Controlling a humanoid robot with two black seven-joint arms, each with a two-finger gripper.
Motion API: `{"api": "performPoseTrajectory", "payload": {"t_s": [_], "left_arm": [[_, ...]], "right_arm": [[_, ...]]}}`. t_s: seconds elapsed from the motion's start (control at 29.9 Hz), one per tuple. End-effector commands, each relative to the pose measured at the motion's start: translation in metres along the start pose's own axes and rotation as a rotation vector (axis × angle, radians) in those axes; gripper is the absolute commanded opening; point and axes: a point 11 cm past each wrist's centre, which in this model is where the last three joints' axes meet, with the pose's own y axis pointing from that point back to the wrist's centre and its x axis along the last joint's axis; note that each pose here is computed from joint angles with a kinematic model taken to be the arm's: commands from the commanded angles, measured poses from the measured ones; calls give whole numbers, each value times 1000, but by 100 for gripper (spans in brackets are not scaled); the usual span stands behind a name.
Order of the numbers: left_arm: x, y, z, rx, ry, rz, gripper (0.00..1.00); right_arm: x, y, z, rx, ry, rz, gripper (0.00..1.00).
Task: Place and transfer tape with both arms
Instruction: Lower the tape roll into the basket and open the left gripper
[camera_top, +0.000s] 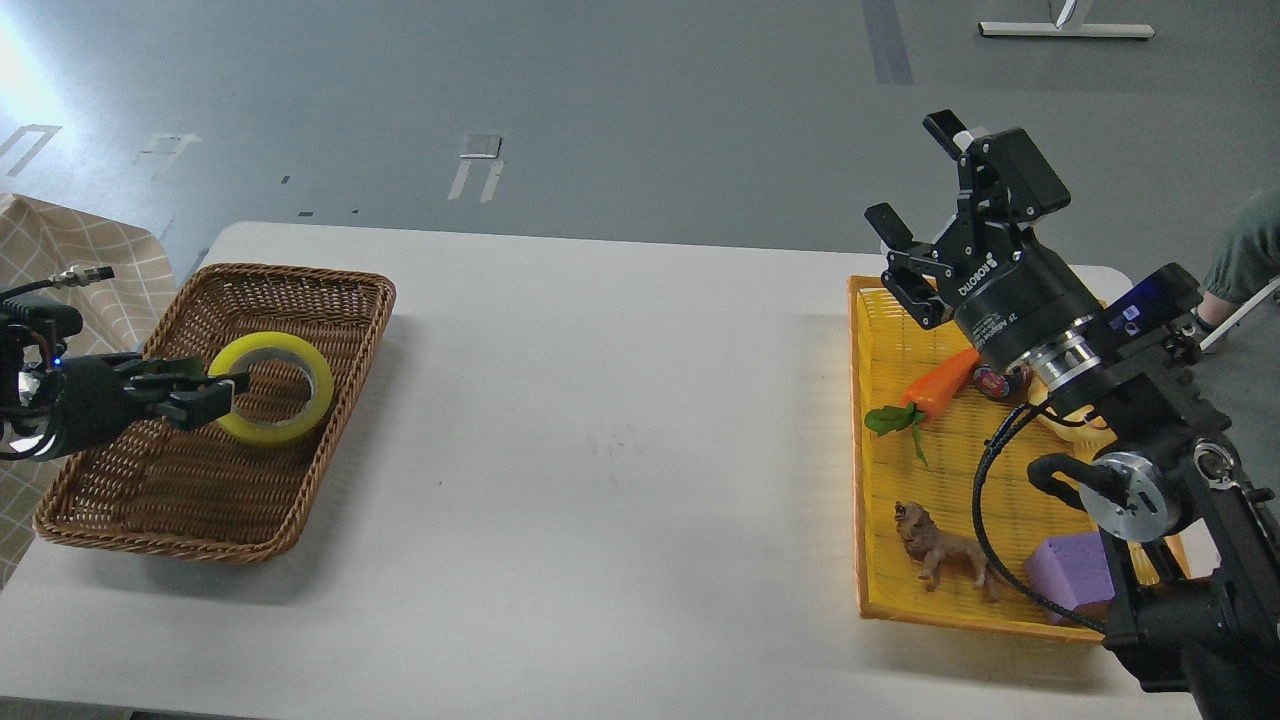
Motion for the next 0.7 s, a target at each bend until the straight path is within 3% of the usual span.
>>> {"api": "performPoseTrajectory", "payload": {"t_s": [0.0, 0.3, 0.54, 0.67], "left_arm": [[4, 5, -12, 33, 4, 10, 98], [16, 12, -29, 71, 61, 63, 98], [76, 20, -26, 17, 256, 360, 98], [124, 28, 0, -142, 491, 580, 98]], "right_arm": [[-1, 0, 0, 0, 1, -2, 100], [-7, -1, 5, -9, -9, -7, 100], [-8, -3, 3, -3, -6, -10, 100], [-7, -4, 0, 6, -3, -12, 100]]}}
